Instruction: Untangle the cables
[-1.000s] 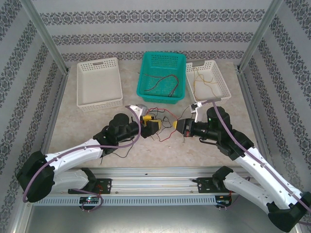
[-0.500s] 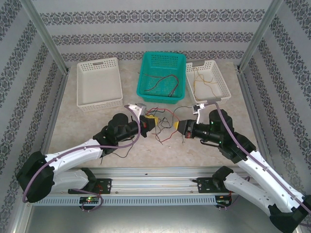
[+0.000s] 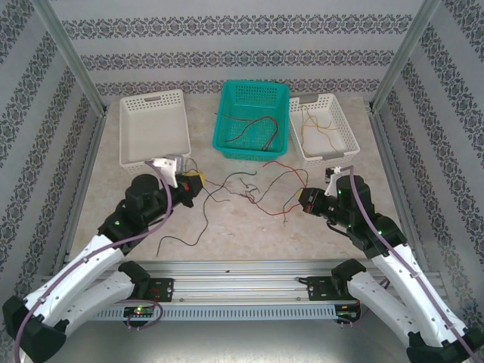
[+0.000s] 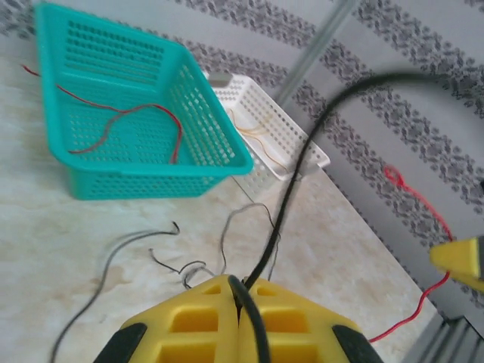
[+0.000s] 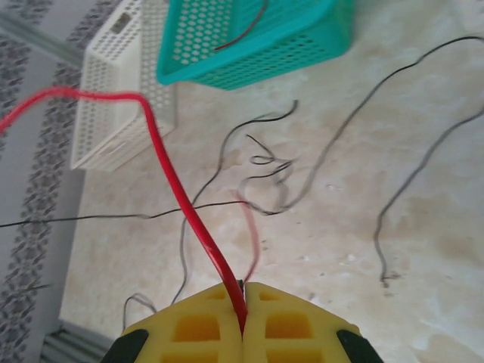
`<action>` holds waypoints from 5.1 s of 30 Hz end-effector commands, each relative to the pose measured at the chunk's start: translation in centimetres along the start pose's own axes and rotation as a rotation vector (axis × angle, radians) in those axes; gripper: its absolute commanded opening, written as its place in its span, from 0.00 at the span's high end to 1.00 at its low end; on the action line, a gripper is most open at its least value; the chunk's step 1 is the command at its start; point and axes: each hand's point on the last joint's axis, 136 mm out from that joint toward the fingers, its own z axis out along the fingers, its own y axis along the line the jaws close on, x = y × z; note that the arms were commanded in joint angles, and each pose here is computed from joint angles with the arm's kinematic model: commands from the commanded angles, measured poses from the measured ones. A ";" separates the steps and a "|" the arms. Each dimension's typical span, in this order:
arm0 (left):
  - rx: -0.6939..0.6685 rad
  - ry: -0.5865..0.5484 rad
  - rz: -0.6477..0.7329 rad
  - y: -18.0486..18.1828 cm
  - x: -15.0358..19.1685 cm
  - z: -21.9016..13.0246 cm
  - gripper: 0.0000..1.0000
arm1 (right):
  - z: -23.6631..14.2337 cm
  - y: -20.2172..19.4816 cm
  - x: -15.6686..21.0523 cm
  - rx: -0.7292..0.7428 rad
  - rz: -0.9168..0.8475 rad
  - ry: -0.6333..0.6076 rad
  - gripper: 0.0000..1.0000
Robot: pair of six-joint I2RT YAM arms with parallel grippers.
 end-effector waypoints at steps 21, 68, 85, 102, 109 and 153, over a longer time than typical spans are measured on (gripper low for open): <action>-0.174 -0.211 0.253 -5.5 -18.8 -9.8 1.00 | 1.8 -5.3 1.3 0.091 0.055 0.026 1.00; -0.315 -0.111 0.396 -3.1 -17.9 -9.5 1.00 | -2.4 7.5 -11.4 -0.072 -0.130 -0.156 1.00; -0.149 -0.066 0.390 -2.6 -12.2 -4.9 1.00 | 15.3 11.8 -23.4 0.060 -0.295 -0.140 1.00; -0.133 -0.068 0.398 -1.0 -9.1 -3.3 1.00 | 13.3 20.6 -27.5 -0.194 -0.301 -0.168 1.00; -0.134 -0.061 0.367 0.0 -7.8 -2.5 1.00 | 9.1 22.4 -28.9 -0.236 -0.305 -0.236 1.00; -0.127 -0.043 0.322 1.7 -6.0 -1.4 1.00 | 26.5 2.6 -20.3 0.390 -0.296 0.063 0.65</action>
